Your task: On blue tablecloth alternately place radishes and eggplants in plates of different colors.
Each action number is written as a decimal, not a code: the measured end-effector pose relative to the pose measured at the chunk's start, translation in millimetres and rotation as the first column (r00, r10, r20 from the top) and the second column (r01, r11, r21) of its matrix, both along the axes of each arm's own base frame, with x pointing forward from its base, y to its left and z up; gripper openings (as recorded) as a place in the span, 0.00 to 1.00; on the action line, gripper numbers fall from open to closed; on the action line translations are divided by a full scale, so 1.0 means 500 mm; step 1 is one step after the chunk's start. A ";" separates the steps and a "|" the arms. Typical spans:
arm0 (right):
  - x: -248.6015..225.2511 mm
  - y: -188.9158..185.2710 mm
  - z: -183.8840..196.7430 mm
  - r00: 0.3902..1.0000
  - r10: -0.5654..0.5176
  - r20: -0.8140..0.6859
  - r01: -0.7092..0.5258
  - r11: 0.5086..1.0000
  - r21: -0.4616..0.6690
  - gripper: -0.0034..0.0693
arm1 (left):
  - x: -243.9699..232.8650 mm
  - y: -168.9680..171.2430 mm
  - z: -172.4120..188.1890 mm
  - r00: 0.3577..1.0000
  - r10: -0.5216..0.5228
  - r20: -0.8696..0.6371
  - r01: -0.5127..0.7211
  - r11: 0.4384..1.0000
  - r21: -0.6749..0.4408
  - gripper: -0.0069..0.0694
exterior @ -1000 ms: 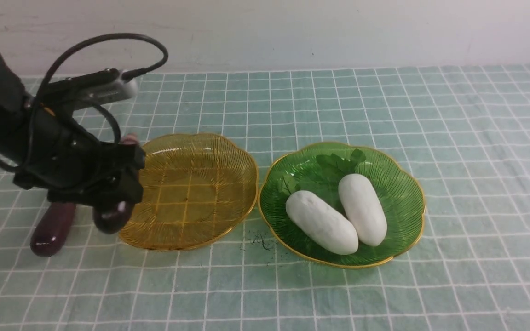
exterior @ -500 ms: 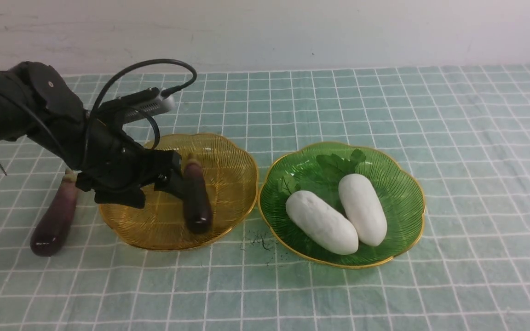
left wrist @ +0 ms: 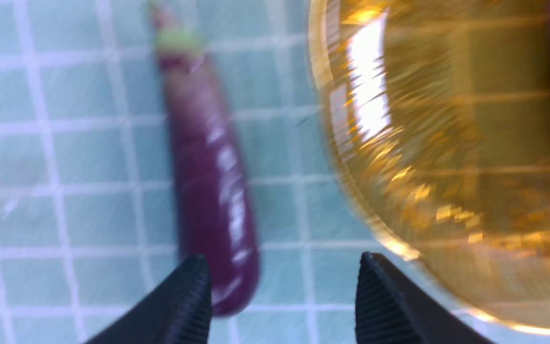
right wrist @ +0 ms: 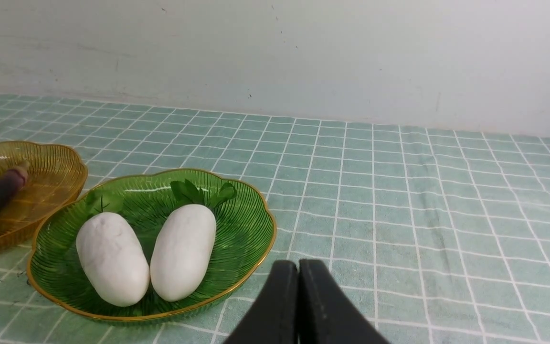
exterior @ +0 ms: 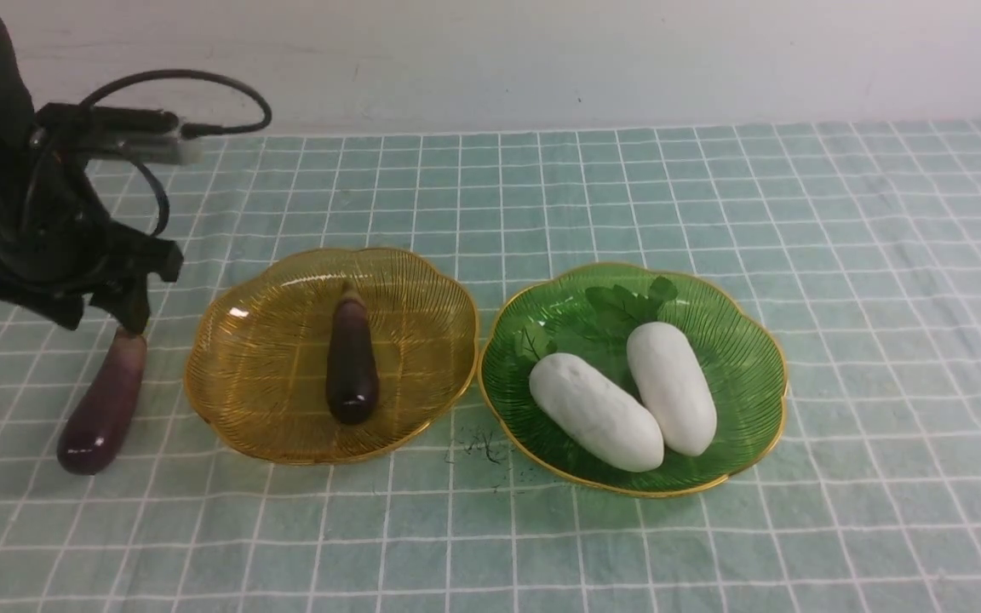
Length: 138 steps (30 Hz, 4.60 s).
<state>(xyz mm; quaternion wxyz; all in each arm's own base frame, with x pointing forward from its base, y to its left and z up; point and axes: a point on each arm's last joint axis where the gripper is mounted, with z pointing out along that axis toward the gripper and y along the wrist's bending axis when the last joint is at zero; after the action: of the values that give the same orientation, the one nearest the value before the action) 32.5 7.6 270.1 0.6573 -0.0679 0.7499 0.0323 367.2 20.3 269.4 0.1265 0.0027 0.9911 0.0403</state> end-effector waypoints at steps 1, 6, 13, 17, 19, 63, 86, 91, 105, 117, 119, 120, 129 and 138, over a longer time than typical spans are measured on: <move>0.000 0.000 0.000 1.000 0.000 0.000 0.000 1.000 0.000 0.03 | 0.000 0.009 -0.014 0.999 0.028 -0.027 -0.028 1.000 0.006 0.57; 0.000 0.000 0.000 1.000 0.000 0.000 0.000 1.000 0.000 0.03 | 0.019 0.030 -0.083 0.987 0.104 -0.123 -0.103 0.995 0.009 0.57; 0.000 0.000 0.000 1.000 0.000 0.000 0.000 1.000 0.000 0.03 | 0.036 0.034 -0.154 0.971 0.111 -0.211 -0.111 0.994 0.012 0.57; 0.000 0.000 0.000 1.000 -0.001 0.000 0.001 1.000 -0.004 0.03 | 0.039 0.046 -0.173 0.967 0.097 -0.237 -0.081 0.994 0.076 0.57; 0.000 0.000 0.000 1.000 -0.002 0.000 0.002 1.000 -0.004 0.03 | 0.041 0.049 -0.185 0.963 0.096 -0.252 -0.077 0.993 0.085 0.57; 0.000 0.000 0.000 1.000 -0.002 -0.001 0.002 1.000 -0.004 0.03 | 0.051 -0.261 -0.023 0.975 -0.203 0.096 0.220 0.945 -0.242 0.52; 0.001 -0.001 0.007 0.999 -0.006 0.041 0.006 1.000 0.001 0.03 | 0.012 -0.255 0.049 0.963 -0.233 0.137 0.261 0.933 -0.249 0.11; 0.002 -0.002 0.015 0.997 -0.010 0.081 0.009 1.000 0.006 0.03 | 0.010 -0.255 0.048 0.963 -0.236 0.126 0.261 0.932 -0.249 0.08; 0.002 -0.002 0.015 0.997 -0.010 0.082 0.009 1.000 0.006 0.03 | 0.004 -0.254 0.046 0.959 -0.268 0.094 0.284 0.928 -0.243 0.08; 0.024 0.000 -0.070 1.000 -0.014 0.001 0.014 1.000 0.000 0.03 | 0.004 -0.254 0.046 0.959 -0.269 0.093 0.284 0.928 -0.242 0.08; 0.029 0.000 -0.106 0.999 -0.015 -0.041 0.015 1.000 -0.004 0.03 | 0.004 -0.254 0.046 0.959 -0.269 0.093 0.284 0.928 -0.242 0.08; 0.032 0.000 -0.120 0.998 -0.016 -0.063 0.016 1.000 -0.007 0.03 | 0.004 -0.254 0.046 0.959 -0.269 0.093 0.284 0.928 -0.242 0.08; 0.041 -0.002 -0.182 0.992 -0.041 -0.116 0.040 0.999 -0.012 0.03 | -0.025 -0.247 0.085 0.955 -0.279 0.097 0.295 0.925 -0.240 0.08; 0.042 -0.003 -0.181 0.994 -0.052 -0.098 0.051 0.999 -0.009 0.03 | -0.151 -0.211 0.248 0.920 -0.295 0.259 0.347 0.920 -0.185 0.08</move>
<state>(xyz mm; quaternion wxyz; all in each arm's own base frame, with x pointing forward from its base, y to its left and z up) 53.5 5.8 179.7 0.6201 -0.0490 0.7828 0.0160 291.9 -85.2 393.3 0.2425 0.1469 0.9543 -0.0945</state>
